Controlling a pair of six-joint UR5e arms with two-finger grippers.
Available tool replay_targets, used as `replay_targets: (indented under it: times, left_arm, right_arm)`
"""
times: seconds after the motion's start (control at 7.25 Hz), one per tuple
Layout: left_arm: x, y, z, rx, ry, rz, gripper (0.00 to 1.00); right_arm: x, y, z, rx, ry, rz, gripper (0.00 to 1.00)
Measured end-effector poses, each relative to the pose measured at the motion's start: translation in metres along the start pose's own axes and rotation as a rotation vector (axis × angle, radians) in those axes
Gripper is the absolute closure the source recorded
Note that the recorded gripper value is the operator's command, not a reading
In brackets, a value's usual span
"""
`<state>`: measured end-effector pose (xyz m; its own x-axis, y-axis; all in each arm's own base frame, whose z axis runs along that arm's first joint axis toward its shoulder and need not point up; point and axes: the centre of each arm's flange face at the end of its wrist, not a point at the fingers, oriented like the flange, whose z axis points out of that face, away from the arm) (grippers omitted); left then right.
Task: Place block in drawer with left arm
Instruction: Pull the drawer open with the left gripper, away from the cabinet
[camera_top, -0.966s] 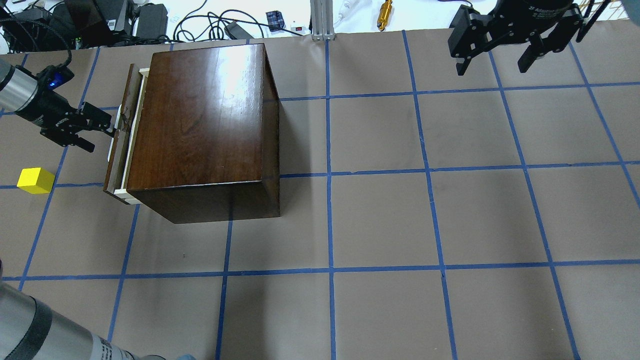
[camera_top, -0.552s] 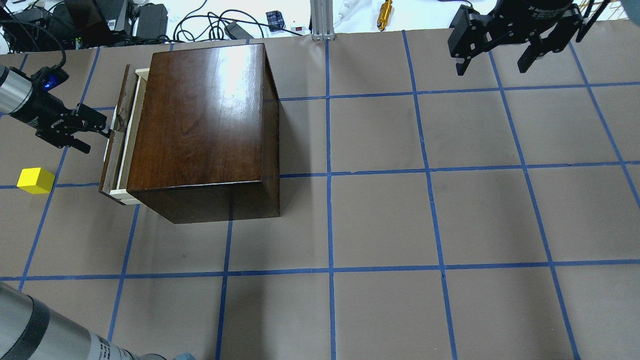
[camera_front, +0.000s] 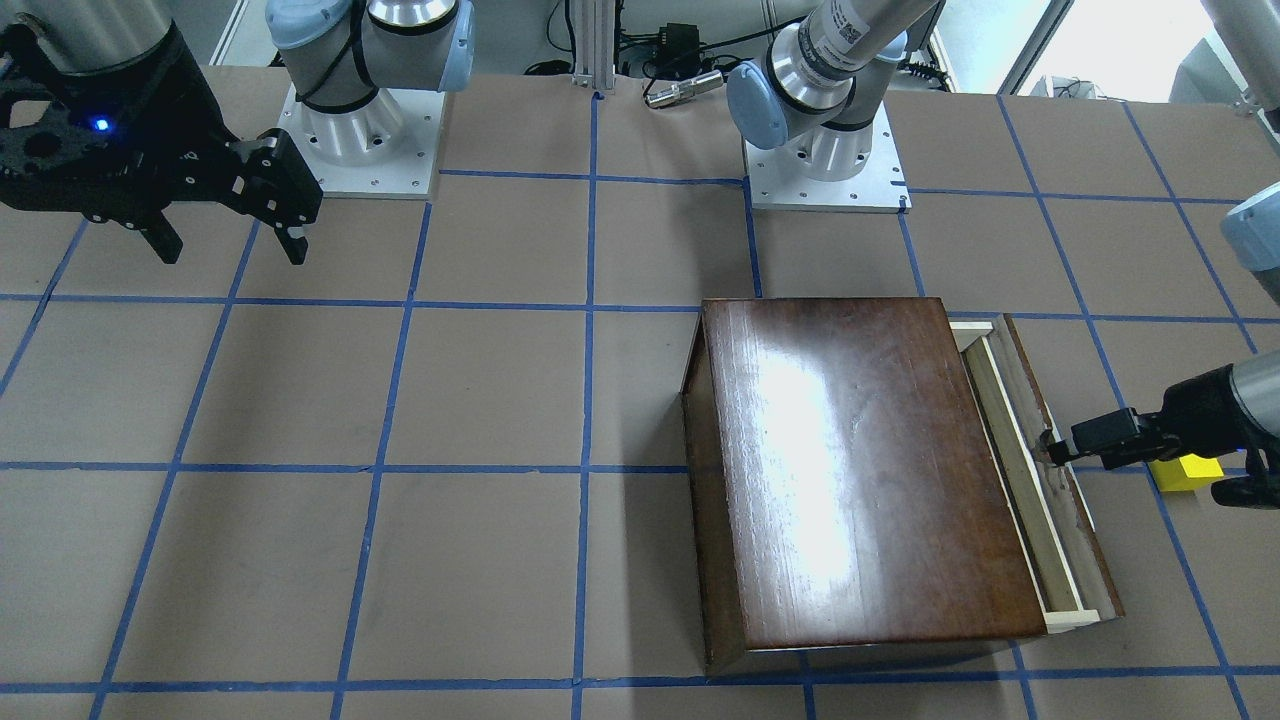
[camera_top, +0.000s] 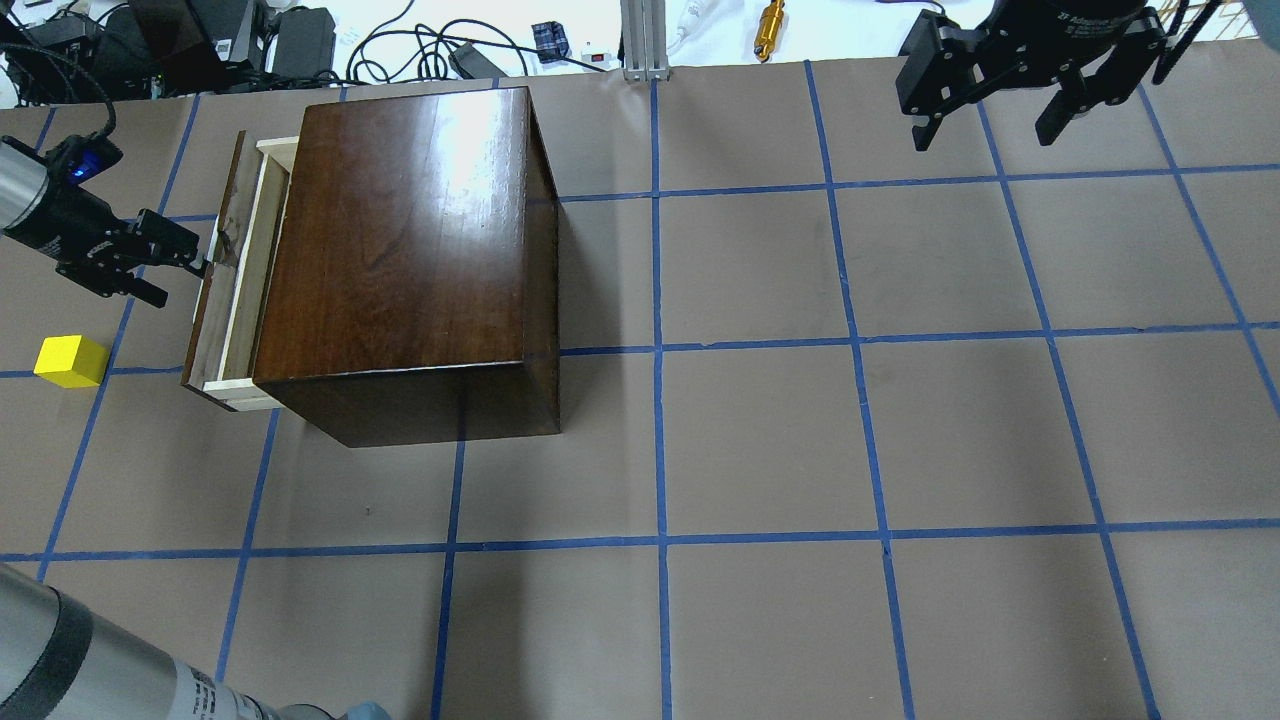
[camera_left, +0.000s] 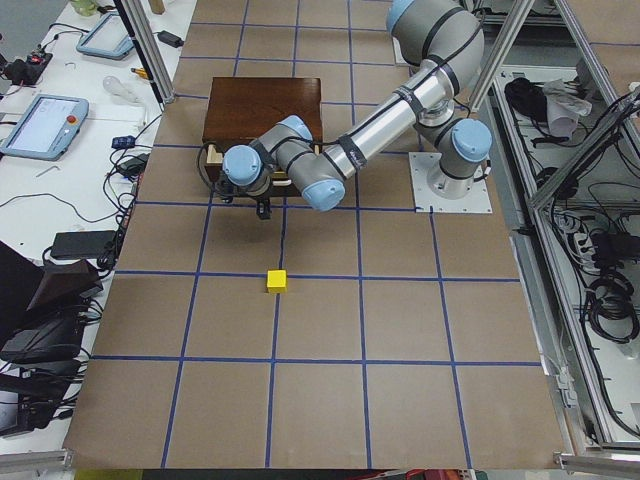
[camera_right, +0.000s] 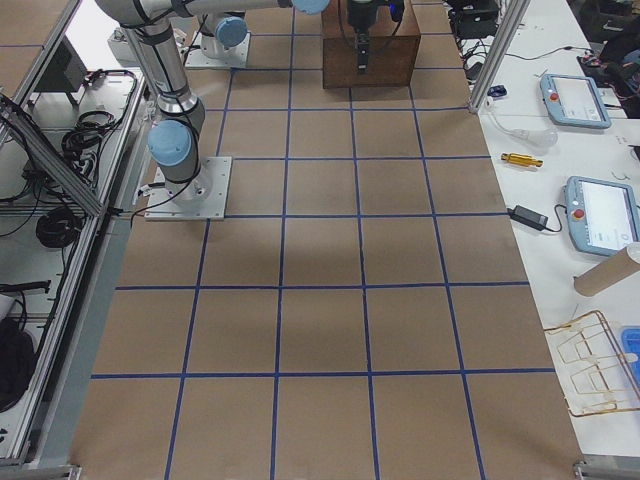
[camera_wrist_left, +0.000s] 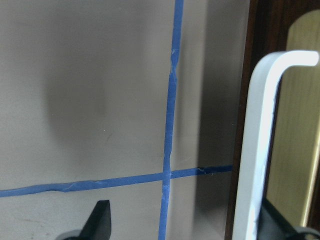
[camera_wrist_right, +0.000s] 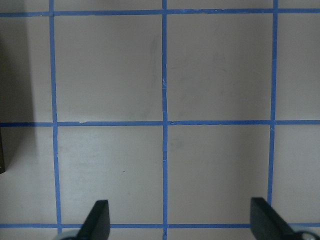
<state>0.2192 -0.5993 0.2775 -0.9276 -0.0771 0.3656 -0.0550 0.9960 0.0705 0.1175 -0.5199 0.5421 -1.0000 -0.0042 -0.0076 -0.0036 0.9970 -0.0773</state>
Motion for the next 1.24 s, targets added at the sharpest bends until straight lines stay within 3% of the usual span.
replay_targets:
  times: [1.24]
  left_arm:
    - [-0.028,0.009,-0.011,0.019,0.002,-0.018,0.00]
  right_arm:
    - [0.000,0.000,0.000,0.000,0.000,0.000,0.00]
